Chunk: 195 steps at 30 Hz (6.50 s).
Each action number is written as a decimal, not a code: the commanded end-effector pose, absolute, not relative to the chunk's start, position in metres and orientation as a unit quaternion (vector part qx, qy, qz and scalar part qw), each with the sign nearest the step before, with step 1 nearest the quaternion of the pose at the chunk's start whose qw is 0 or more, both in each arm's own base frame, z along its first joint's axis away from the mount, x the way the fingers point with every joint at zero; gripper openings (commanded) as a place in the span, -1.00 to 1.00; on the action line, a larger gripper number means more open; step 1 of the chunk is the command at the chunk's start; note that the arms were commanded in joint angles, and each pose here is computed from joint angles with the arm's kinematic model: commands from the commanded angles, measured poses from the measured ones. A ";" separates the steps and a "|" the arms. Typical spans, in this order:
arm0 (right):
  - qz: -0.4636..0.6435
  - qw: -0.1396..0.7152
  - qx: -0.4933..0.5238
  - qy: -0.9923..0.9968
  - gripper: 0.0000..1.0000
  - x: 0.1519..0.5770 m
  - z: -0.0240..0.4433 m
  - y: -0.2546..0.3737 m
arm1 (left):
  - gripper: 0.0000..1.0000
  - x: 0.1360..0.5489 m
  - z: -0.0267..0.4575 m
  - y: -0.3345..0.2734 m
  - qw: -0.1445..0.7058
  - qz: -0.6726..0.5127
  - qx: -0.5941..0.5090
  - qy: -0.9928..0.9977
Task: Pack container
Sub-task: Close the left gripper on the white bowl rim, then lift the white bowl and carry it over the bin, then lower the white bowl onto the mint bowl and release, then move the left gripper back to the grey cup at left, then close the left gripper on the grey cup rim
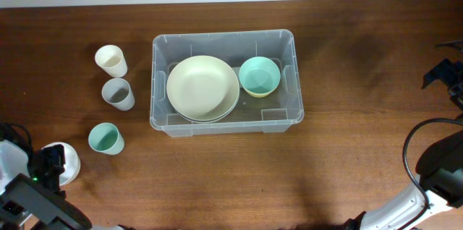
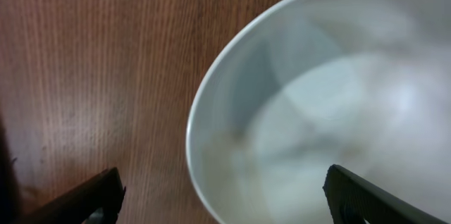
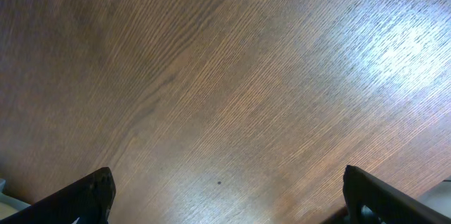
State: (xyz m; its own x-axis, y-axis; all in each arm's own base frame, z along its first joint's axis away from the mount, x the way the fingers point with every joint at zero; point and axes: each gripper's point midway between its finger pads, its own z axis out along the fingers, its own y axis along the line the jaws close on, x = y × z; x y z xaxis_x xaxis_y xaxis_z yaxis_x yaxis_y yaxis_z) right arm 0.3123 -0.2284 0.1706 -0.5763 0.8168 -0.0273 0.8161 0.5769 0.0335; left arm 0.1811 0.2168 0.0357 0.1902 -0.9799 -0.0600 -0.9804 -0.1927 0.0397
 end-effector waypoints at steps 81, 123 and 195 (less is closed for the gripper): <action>0.003 0.031 0.463 0.886 0.98 0.310 0.179 -0.229 | -0.99 0.461 0.110 -0.251 0.236 -0.151 0.064 0.958; 0.003 0.031 0.463 0.886 0.98 0.310 0.179 -0.229 | -0.50 0.455 0.085 -0.258 0.201 -0.160 0.070 0.964; 0.003 0.031 0.463 0.886 0.98 0.310 0.179 -0.229 | 0.99 0.398 0.075 0.113 -0.019 0.018 -0.143 0.989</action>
State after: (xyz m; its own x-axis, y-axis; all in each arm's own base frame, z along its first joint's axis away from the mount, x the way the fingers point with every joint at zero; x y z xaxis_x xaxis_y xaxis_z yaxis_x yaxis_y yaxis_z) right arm 0.3123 -0.2284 0.1706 -0.5759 0.8170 -0.0273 0.8163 0.5766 0.0335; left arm 0.3995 0.1141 0.0936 -0.9481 -0.3178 -0.0100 -0.3179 0.9467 0.0515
